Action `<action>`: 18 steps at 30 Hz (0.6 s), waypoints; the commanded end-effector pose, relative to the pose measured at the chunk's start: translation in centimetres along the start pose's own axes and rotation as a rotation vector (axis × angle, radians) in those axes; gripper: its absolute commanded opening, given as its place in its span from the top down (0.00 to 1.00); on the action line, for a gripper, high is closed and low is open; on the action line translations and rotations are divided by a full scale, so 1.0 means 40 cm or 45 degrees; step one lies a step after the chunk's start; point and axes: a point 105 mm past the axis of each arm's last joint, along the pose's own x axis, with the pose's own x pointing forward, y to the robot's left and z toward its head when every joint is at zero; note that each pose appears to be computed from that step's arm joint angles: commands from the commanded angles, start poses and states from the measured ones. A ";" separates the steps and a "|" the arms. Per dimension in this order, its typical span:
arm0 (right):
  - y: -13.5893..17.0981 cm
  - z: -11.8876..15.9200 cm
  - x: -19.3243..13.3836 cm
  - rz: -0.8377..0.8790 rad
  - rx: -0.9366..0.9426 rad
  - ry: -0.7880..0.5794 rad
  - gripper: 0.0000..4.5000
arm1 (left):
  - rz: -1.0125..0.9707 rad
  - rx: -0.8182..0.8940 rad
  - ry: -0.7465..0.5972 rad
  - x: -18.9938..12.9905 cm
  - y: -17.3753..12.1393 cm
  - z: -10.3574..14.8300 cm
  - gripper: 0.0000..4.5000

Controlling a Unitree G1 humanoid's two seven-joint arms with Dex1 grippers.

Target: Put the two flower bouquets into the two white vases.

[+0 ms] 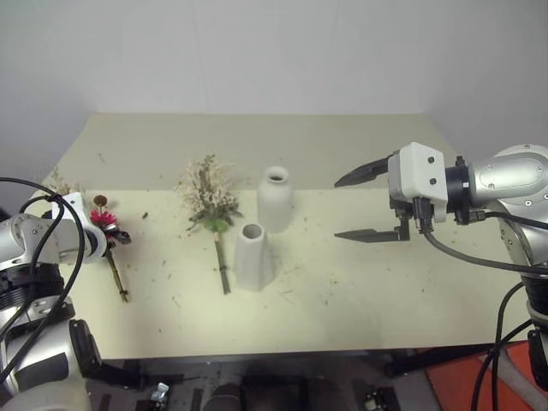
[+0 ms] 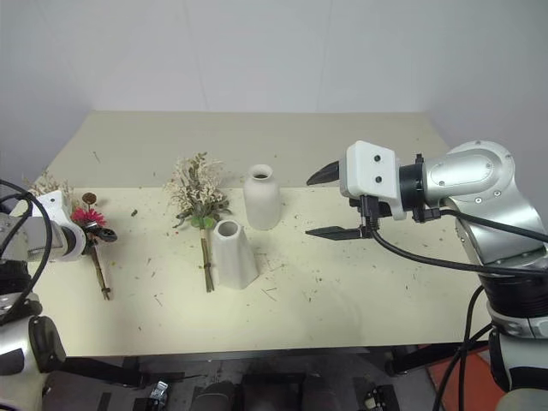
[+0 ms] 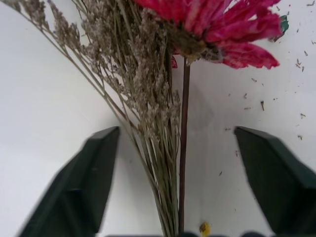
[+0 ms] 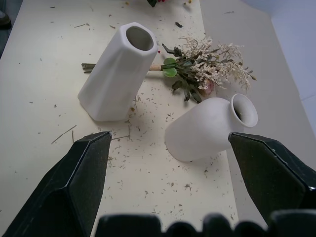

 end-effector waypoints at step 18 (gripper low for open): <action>-0.014 -0.018 -0.040 -0.175 0.030 0.050 0.00 | -0.254 0.016 -1.019 -0.195 -0.119 0.282 0.99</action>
